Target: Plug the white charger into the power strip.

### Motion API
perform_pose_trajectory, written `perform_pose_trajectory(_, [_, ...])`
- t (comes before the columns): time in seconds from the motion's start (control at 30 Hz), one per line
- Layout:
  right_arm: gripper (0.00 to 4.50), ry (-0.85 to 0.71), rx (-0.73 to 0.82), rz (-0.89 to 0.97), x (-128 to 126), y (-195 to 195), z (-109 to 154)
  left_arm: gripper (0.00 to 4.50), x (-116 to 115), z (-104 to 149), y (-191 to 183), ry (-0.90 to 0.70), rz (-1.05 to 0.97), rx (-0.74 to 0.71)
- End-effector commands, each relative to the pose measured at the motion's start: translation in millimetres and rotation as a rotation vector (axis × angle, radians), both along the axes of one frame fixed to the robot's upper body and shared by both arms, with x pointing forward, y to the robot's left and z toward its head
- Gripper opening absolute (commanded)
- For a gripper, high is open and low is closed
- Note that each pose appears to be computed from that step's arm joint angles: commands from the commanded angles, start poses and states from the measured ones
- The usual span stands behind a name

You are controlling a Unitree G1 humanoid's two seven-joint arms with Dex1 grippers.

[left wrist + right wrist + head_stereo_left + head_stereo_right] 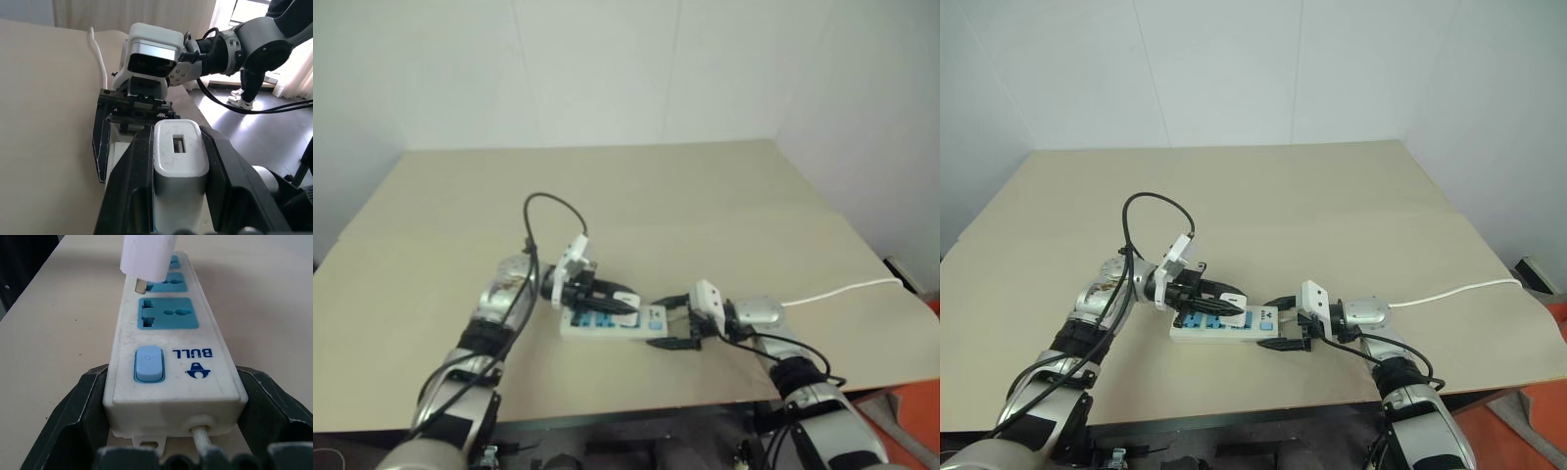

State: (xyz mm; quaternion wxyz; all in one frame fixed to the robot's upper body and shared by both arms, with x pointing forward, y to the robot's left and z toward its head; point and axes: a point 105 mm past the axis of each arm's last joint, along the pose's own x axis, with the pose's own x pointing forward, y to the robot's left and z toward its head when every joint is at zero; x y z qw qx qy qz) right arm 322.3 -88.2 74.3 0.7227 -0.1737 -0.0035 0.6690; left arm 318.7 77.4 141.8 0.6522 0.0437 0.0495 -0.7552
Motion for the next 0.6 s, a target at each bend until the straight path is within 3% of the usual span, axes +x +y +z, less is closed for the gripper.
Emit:
perform_pose_trajectory(0.03, [3.39, 0.053, -0.076, 0.010, -7.3, 4.5, -23.9, 1.02, 2.1, 7.4, -3.5, -0.049, -0.003, -0.016])
perform_pose_trajectory(0.6, [3.39, 0.047, -0.085, -0.004, -6.3, 2.7, -25.6, 1.02, 3.2, 0.2, -6.0, -0.019, -0.001, 0.009])
